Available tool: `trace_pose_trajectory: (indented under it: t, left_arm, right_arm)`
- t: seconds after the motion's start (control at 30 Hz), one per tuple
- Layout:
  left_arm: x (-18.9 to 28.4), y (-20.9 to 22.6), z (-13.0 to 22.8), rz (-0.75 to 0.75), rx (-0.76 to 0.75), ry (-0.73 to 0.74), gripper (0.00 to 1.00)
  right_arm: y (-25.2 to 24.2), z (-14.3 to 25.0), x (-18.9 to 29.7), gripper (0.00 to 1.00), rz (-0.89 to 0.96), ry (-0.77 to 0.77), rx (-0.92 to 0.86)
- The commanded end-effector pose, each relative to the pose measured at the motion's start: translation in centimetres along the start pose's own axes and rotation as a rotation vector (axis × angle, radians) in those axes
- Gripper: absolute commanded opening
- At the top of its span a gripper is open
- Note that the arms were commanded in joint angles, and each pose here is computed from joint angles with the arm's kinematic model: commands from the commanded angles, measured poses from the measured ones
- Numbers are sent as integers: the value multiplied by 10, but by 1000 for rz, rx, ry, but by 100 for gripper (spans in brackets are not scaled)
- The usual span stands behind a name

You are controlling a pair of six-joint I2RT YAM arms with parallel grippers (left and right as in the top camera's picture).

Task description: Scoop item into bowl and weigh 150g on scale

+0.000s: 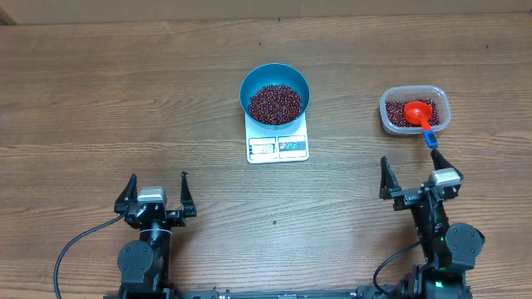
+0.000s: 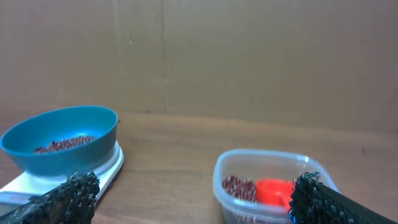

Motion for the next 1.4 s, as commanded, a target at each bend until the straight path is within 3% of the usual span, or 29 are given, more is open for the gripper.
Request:
trace_pose_trajectory:
  t: [0.0, 0.63, 1.0, 1.37]
  left_arm:
    - [0, 3, -1, -15, 14, -9, 100]
    - [0, 3, -1, -15, 14, -9, 100]
    - [0, 3, -1, -15, 14, -9, 99]
    - [0, 3, -1, -15, 14, -9, 100]
  right_arm:
    - [2, 8, 2, 100, 3, 26, -42]
    - [13, 28, 15, 100, -4, 120, -66]
    - [10, 7, 20, 100, 25, 20, -61]
    - [11, 6, 20, 100, 22, 15, -94]
Point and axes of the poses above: each gripper's point midway between its finger pads, its own x axis back along the fingers, its own y axis along the line the jaws close on, z = x × y, the point moved 3 cm from there along x, back along the fingers, and after that the axes turned 10 degrees about x, right-handed, at the moved point
